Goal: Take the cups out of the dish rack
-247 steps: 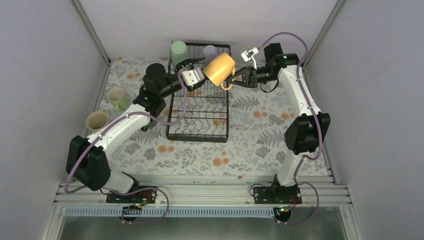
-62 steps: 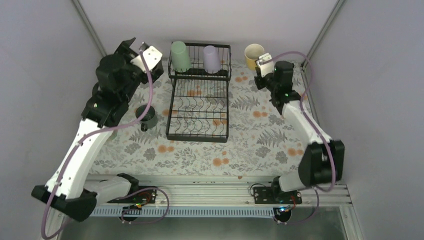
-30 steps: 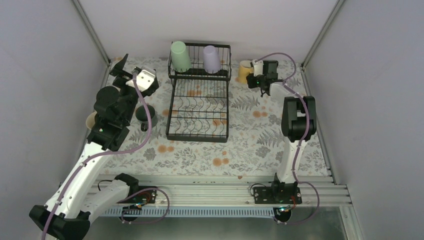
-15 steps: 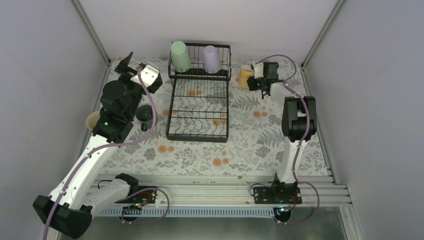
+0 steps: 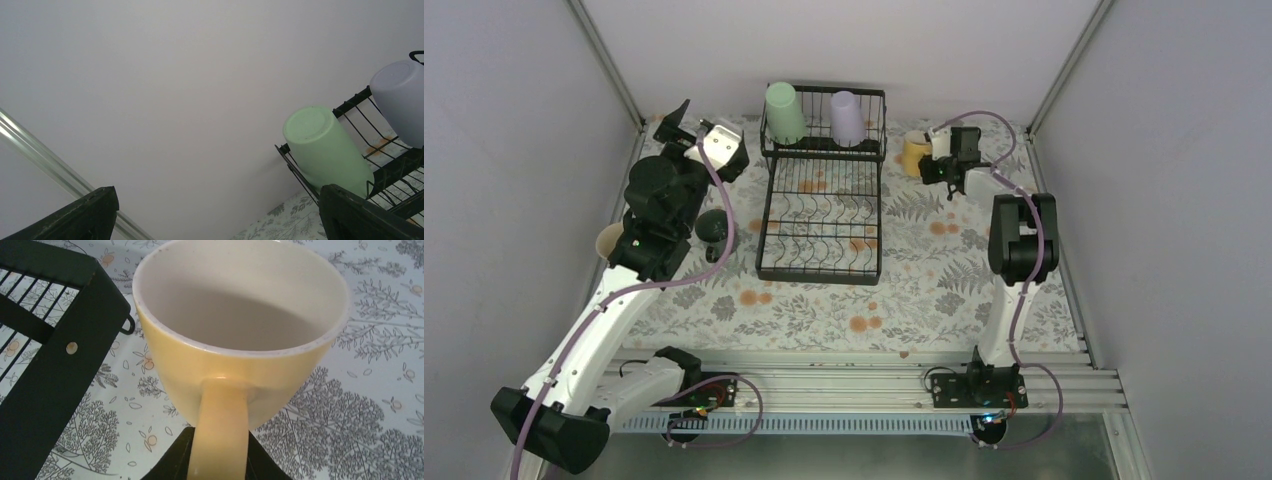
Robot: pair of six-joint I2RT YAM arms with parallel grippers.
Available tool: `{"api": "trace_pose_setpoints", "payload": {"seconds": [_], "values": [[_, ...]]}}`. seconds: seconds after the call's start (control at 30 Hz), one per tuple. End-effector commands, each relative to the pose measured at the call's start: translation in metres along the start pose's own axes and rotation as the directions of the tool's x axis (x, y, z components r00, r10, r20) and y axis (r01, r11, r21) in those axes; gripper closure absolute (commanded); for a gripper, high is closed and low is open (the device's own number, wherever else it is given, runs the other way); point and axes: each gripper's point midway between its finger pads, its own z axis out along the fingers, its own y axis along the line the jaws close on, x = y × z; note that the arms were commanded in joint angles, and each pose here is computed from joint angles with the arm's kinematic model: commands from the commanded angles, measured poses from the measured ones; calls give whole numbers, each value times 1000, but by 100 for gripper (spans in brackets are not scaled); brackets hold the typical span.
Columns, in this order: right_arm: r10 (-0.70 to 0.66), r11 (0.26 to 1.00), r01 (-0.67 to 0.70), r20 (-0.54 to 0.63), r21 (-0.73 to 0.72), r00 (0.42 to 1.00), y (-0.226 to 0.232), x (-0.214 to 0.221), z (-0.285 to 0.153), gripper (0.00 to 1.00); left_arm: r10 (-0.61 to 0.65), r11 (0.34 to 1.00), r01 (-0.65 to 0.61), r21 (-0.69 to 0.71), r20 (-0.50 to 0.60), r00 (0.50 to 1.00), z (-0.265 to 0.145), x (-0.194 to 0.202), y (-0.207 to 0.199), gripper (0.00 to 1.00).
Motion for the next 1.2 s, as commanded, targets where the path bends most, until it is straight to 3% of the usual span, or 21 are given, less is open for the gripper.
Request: {"api": "trace_pose_setpoints", "payload": {"seconds": [0.0,0.17,0.37,0.63,1.03,1.1,1.17], "values": [[-27,999,26,47,42,999,-4,-14,-23,80,-26,1000,26,-8,32,999,-2,-13,9,0],[-41,998,38,57,43,998,0,-12,-35,70,-27,1000,27,8,16,1000,5,-9,4,0],[-67,997,64,54,53,996,2,-9,-47,49,-28,999,28,32,-4,1000,15,-6,-3,0],[-98,994,92,107,58,989,10,-29,-82,35,-18,996,20,90,-25,1000,35,-9,-12,0],[-196,979,204,239,-7,951,45,-80,-159,16,-85,935,128,329,-142,986,105,-15,-46,0],[-211,974,224,254,-25,944,51,-84,-168,3,-105,914,164,371,-172,979,114,-13,-50,0],[-230,967,250,262,-47,937,58,-85,-176,0,-116,878,200,434,-213,970,124,-4,-59,0]]}}
